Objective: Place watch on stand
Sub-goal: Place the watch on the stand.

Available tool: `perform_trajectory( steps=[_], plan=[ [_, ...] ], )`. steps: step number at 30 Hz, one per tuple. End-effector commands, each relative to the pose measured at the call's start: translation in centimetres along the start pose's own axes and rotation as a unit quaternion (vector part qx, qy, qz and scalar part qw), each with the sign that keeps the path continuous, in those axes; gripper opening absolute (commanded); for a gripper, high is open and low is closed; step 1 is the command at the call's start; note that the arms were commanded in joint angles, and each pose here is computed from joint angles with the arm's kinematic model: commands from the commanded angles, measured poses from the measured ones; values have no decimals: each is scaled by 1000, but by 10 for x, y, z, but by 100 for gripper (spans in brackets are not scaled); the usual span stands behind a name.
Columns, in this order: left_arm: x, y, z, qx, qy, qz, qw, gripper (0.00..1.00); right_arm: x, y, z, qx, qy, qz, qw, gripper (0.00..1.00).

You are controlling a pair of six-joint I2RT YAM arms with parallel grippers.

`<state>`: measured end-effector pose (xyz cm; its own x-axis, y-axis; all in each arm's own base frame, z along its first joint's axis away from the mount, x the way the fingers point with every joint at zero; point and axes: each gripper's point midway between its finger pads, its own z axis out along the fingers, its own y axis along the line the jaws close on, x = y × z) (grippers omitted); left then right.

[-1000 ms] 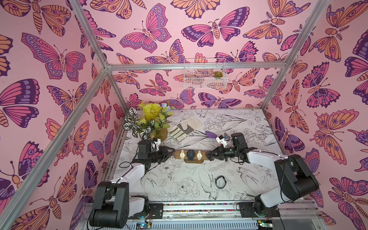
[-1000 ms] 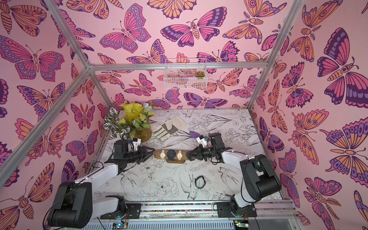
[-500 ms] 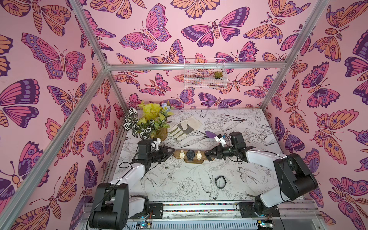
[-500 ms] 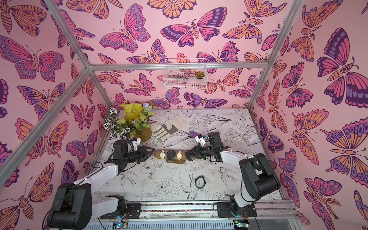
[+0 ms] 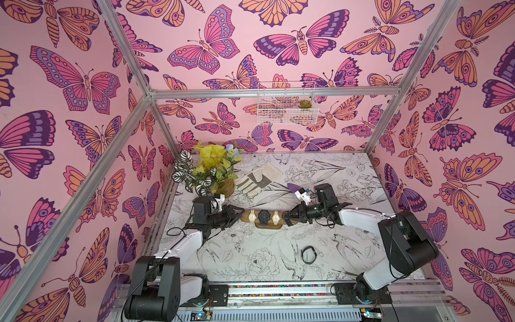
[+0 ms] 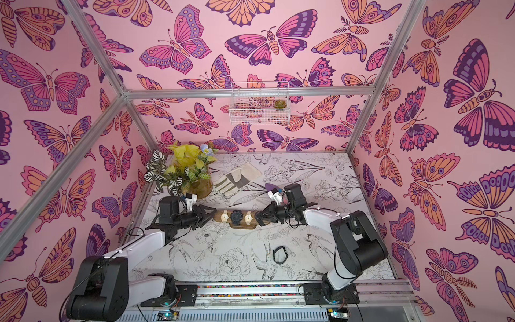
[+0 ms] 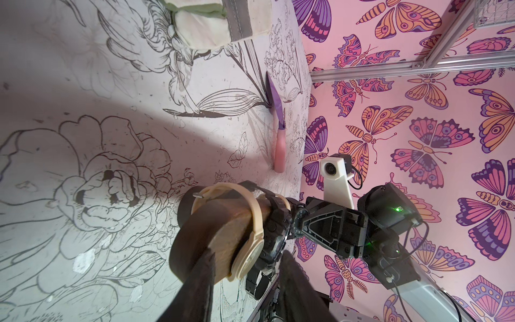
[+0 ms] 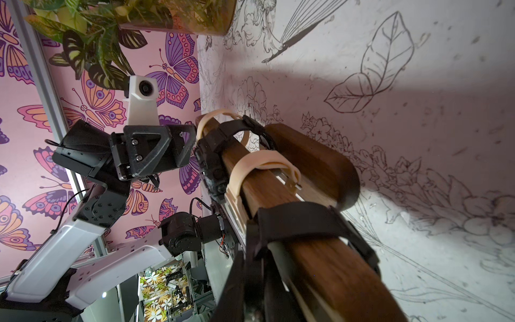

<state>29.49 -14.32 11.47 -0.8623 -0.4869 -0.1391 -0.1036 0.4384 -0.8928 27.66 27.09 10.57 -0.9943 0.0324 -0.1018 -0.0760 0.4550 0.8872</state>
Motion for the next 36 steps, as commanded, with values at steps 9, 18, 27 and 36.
perform_trajectory(
  steps=[9,18,27,36],
  plan=[
    [1,6,0,0,-4,9,1000,37,0,-6,8,23,4,-13,1000,10],
    [1,6,0,1,-3,10,1000,36,-4,8,19,16,9,-28,999,10],
    [2,6,0,2,-3,11,1000,36,1,3,20,24,13,-25,999,14],
    [2,5,-1,2,-5,11,1000,36,6,2,8,49,-1,-42,998,30]
  ],
)
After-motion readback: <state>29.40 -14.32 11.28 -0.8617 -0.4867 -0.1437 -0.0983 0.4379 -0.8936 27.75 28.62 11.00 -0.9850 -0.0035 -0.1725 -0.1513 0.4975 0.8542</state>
